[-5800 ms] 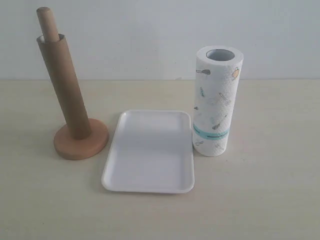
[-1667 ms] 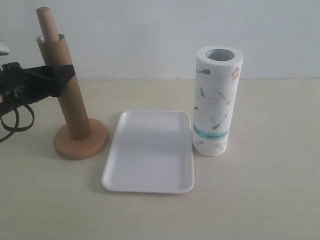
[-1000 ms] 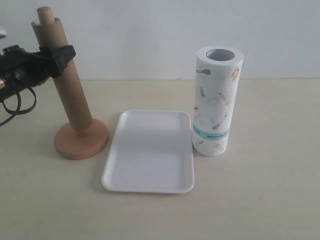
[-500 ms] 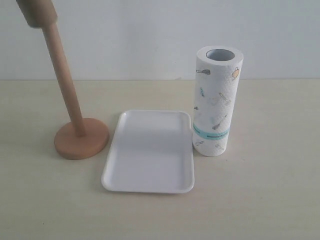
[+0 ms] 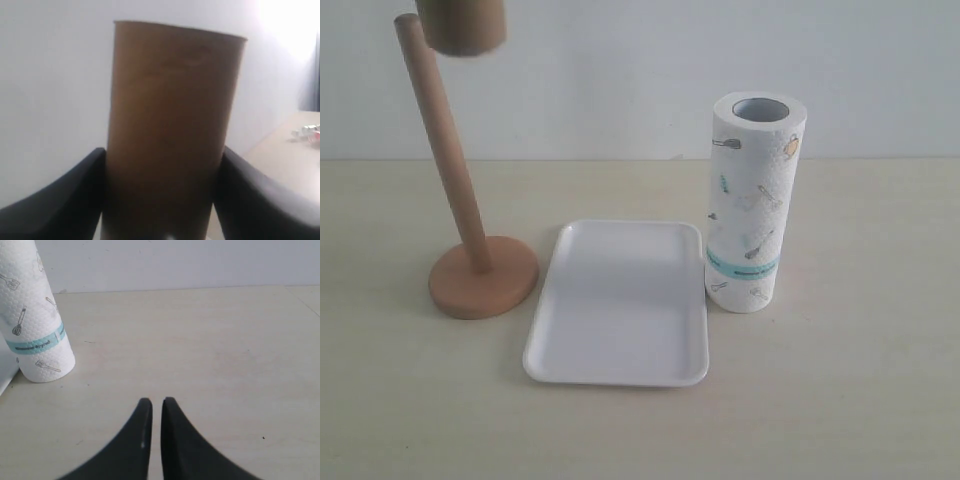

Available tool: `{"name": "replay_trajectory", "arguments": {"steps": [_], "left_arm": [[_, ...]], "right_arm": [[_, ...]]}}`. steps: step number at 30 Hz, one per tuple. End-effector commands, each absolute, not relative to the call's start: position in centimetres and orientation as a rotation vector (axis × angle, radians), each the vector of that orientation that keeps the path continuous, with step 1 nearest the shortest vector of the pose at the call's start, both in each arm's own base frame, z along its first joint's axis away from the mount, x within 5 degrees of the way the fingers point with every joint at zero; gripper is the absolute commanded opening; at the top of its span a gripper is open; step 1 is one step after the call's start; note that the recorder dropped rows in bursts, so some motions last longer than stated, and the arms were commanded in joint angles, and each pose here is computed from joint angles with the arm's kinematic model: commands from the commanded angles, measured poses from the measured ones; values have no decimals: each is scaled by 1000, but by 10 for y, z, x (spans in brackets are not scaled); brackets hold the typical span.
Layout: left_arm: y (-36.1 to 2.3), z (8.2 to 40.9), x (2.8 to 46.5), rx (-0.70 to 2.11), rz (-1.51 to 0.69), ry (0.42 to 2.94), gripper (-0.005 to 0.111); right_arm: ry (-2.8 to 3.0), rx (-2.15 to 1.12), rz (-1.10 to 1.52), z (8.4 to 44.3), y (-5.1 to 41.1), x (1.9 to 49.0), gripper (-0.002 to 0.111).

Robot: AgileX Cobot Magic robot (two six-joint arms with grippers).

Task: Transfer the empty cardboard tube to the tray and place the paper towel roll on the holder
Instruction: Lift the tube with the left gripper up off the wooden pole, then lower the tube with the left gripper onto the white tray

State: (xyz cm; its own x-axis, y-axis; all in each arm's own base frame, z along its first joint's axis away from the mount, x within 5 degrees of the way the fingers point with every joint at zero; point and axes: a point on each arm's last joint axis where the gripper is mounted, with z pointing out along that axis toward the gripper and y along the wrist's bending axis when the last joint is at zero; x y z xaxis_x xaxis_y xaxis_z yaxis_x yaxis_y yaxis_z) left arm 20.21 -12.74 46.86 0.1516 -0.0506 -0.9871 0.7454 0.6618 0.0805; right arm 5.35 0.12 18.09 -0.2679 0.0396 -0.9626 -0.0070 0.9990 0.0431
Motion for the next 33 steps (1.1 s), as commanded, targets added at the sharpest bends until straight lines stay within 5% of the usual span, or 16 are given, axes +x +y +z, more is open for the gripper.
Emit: {"name": "replay_trajectory", "arguments": {"steps": [1, 6, 12, 26, 33], "left_arm": [[-154, 407, 198, 662, -604, 1490, 4], [-181, 315, 210, 620, -594, 1832, 4], [-197, 276, 246, 370, -580, 2057, 4], [-213, 286, 290, 157, -483, 2100, 4], [-202, 274, 292, 367, -151, 2490, 4]], "right_arm": [[1829, 22, 39, 182, 1, 53, 7], [1829, 22, 39, 182, 1, 53, 7], [1829, 22, 39, 182, 1, 53, 7], [1826, 22, 39, 182, 1, 53, 7], [1826, 22, 39, 182, 1, 53, 7]]}}
